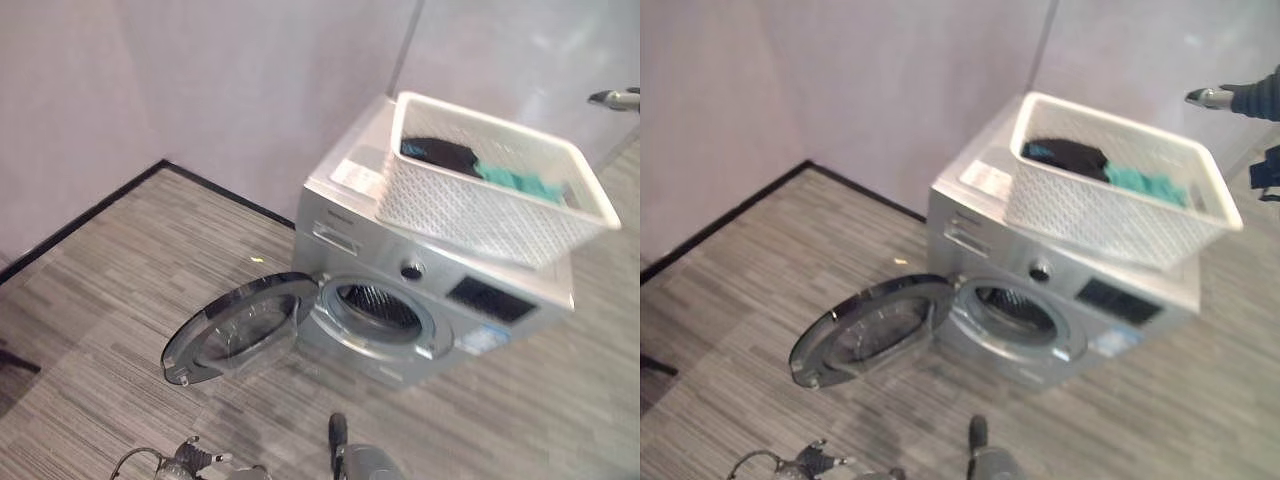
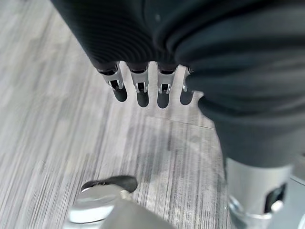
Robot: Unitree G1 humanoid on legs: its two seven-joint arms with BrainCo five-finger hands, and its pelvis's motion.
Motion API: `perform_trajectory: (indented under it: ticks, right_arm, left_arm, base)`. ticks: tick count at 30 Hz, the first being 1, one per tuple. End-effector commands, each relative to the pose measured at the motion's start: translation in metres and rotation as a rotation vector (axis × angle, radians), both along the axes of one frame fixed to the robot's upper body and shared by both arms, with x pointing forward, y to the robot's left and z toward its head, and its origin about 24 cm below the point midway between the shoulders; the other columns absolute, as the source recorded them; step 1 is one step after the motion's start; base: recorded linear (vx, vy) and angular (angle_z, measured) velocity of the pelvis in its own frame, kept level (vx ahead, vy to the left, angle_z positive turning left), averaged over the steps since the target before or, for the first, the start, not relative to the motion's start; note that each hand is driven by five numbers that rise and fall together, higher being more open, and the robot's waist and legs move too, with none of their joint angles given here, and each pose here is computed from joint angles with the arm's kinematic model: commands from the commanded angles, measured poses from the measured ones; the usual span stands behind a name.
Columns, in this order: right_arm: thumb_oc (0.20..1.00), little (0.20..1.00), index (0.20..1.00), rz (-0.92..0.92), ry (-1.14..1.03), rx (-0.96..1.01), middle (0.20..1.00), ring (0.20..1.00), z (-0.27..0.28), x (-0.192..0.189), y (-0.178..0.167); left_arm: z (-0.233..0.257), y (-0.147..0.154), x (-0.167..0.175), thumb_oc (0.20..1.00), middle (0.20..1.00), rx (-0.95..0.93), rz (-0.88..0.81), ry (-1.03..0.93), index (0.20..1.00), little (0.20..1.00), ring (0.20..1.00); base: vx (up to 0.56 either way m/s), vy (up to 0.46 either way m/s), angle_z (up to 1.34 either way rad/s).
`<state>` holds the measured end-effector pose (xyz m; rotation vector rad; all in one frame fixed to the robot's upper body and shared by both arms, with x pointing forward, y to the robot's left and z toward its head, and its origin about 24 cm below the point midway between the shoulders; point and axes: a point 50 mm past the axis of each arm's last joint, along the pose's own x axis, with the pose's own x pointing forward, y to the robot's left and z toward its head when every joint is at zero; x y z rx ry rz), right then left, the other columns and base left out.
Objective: Grab the laundry basket,head to the washer,open it,put in the laundry and shut it.
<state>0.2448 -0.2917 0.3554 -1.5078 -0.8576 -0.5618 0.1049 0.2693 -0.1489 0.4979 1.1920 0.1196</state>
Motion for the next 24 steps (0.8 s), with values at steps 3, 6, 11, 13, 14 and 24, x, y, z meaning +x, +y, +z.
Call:
perform_trajectory:
  ticks: [3, 6, 11, 13, 14, 24]
  right_arm:
    - [1.000, 1.000, 1.000, -0.074, -0.007, 0.022, 1.000, 1.000, 0.027, -0.011, -0.021]
    - [1.000, 1.000, 1.000, -0.152, 0.167, -0.033, 1.000, 1.000, 0.036, -0.010, -0.031]
    - [1.000, 1.000, 1.000, -0.193, 0.402, -0.085, 1.000, 1.000, 0.041, -0.003, -0.034]
    - [1.000, 1.000, 1.000, -0.228, 0.428, -0.063, 1.000, 1.000, 0.043, -0.002, -0.043]
    - [1.000, 1.000, 1.000, -0.258, 0.550, -0.089, 1.000, 1.000, 0.035, 0.002, -0.045]
    - [1.000, 1.000, 1.000, -0.236, 0.828, -0.072, 1.000, 1.000, 0.031, 0.048, -0.026]
  left_arm:
    - [0.004, 0.009, 0.003, 1.000, 1.000, 0.036, -0.037, 0.000, 1.000, 1.000, 1.000]
    - [0.003, 0.009, 0.000, 1.000, 1.000, 0.012, -0.048, 0.020, 1.000, 1.000, 1.000]
    - [0.002, 0.012, -0.009, 1.000, 1.000, -0.006, -0.070, 0.048, 1.000, 1.000, 1.000]
    - [0.002, 0.013, -0.011, 1.000, 1.000, -0.011, -0.076, 0.054, 1.000, 1.000, 1.000]
    - [0.004, 0.020, -0.014, 1.000, 1.000, -0.006, -0.071, 0.065, 1.000, 1.000, 1.000]
    - [0.007, 0.034, -0.030, 1.000, 1.000, -0.018, -0.042, 0.099, 1.000, 1.000, 1.000]
  base:
    - [0.01, -0.154, 0.74]
    - [0.00, -0.088, 0.36]
    - [0.02, -0.026, 0.19]
    - [0.01, 0.002, -0.05]
    - [0.02, -0.002, -0.10]
    - [0.03, 0.009, -0.04]
